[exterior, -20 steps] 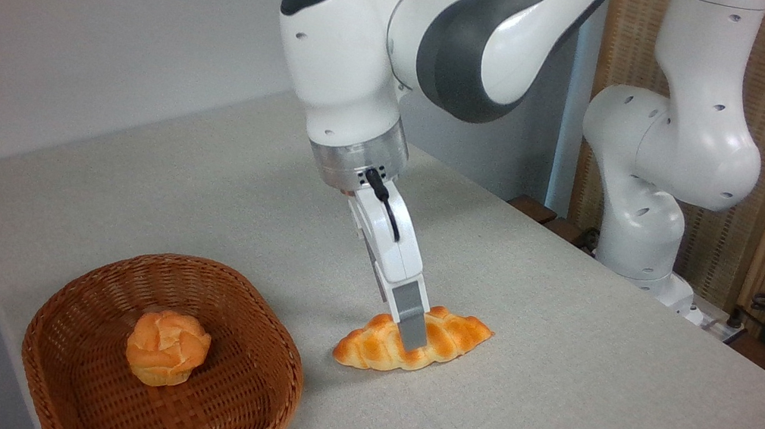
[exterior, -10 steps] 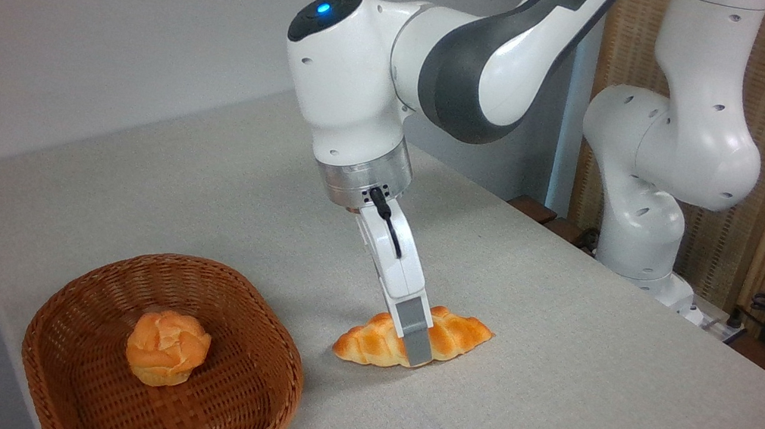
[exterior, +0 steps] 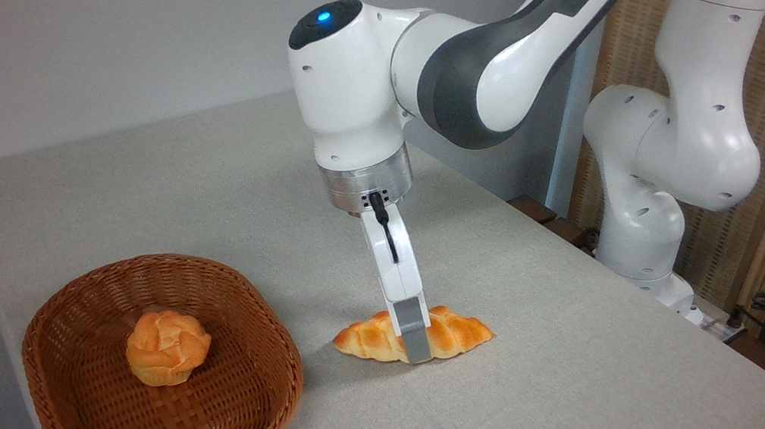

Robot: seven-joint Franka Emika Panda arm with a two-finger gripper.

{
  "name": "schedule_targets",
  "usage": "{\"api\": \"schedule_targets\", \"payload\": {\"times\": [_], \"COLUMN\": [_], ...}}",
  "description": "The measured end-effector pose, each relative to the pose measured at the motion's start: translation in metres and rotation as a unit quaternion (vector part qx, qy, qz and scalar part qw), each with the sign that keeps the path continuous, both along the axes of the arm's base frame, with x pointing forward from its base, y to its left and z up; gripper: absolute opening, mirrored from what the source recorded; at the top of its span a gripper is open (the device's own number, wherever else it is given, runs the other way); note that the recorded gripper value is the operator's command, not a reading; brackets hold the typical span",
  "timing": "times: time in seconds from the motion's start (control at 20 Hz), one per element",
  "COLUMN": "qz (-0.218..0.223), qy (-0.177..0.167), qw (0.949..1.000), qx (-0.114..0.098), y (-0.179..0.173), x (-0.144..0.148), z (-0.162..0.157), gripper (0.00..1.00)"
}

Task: Put bread into the basket
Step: 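Close the gripper around the middle of the braided roll, then lift the braided roll and carry it over the wicker basket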

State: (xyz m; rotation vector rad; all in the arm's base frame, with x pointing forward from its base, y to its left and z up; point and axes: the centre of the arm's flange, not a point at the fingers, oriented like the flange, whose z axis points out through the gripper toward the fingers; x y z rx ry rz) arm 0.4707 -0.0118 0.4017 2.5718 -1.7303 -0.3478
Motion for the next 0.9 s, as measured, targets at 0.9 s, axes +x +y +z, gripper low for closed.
{"api": "schedule_targets", "payload": {"times": [0.9], "qz": [0.007], "qy": [0.012], "qw": [0.9999], "qx": [0.004], "y": [0.002], "x": [-0.004], "z": [0.049], "gripper": [0.14]}}
